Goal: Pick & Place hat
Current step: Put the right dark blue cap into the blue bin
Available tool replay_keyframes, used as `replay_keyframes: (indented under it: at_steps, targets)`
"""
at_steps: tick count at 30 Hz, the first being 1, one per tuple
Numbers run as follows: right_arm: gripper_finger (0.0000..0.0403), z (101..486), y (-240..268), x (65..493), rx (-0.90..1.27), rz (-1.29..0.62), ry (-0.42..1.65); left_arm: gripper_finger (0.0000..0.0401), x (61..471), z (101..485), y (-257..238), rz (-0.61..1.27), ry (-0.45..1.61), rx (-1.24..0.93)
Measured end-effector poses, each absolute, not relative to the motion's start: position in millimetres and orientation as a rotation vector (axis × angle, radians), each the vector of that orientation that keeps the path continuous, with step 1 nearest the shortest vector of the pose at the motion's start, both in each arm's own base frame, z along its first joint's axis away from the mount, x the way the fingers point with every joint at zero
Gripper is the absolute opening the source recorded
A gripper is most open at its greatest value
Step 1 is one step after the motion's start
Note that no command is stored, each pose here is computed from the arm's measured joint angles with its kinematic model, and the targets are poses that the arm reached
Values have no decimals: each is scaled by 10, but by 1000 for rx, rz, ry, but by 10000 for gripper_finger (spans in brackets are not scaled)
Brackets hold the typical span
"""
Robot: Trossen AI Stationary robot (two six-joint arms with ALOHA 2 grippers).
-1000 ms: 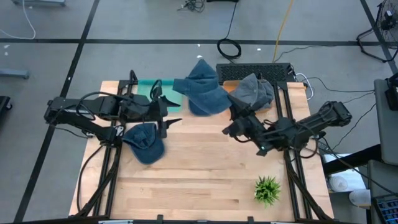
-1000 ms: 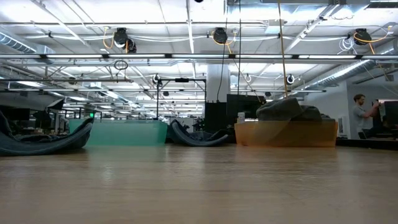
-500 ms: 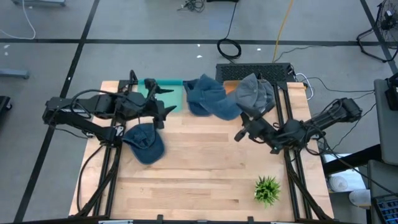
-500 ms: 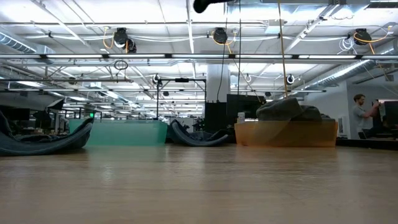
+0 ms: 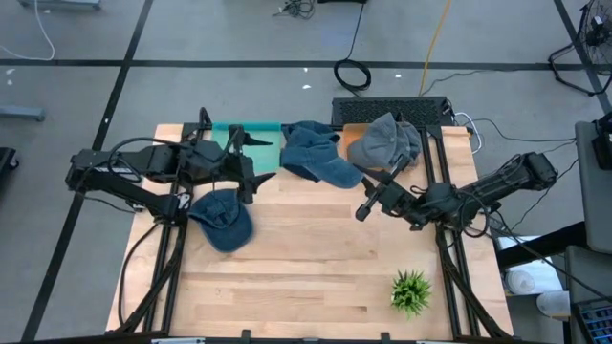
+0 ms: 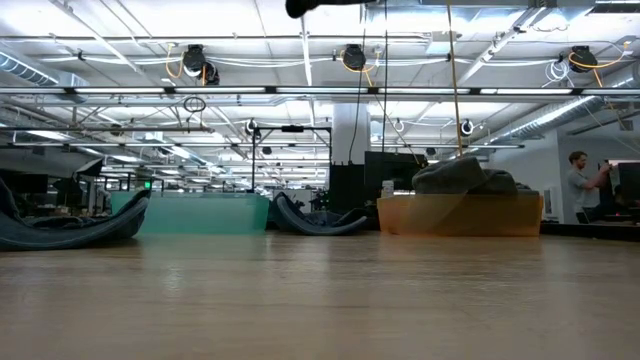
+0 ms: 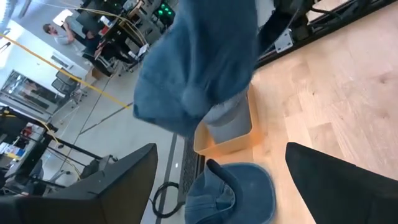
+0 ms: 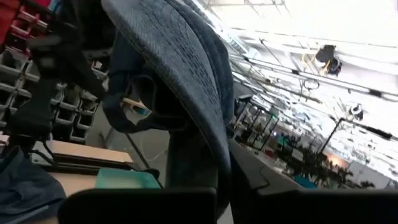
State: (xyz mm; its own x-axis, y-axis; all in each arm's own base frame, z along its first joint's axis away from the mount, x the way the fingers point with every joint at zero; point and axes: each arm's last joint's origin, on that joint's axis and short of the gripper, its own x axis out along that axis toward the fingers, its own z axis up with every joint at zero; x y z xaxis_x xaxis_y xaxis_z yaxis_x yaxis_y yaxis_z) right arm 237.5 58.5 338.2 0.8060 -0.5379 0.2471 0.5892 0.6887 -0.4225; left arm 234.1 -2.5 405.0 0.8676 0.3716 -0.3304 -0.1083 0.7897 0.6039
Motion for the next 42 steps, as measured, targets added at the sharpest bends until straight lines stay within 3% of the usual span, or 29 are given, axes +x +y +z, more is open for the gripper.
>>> replay_keyframes:
  at_steps: [12, 16, 24, 33, 42]
  targets:
    - [0, 3278, 464, 2542, -460, -570, -139, 362, 2383, 4177, -38, 308, 314, 551]
    - [0, 3224, 455, 2608, -469, -579, -134, 342, 2389, 4163, -54, 249, 310, 534]
    - [0, 3236, 458, 2604, -473, -583, -144, 232, 2422, 4135, -43, 292, 336, 541]
    - [0, 3224, 460, 2609, -483, -576, -133, 19, 2420, 4134, -26, 354, 357, 578]
    - [8, 3217, 479, 2621, -502, -509, -149, 5, 2397, 4093, 0, 333, 510, 988]
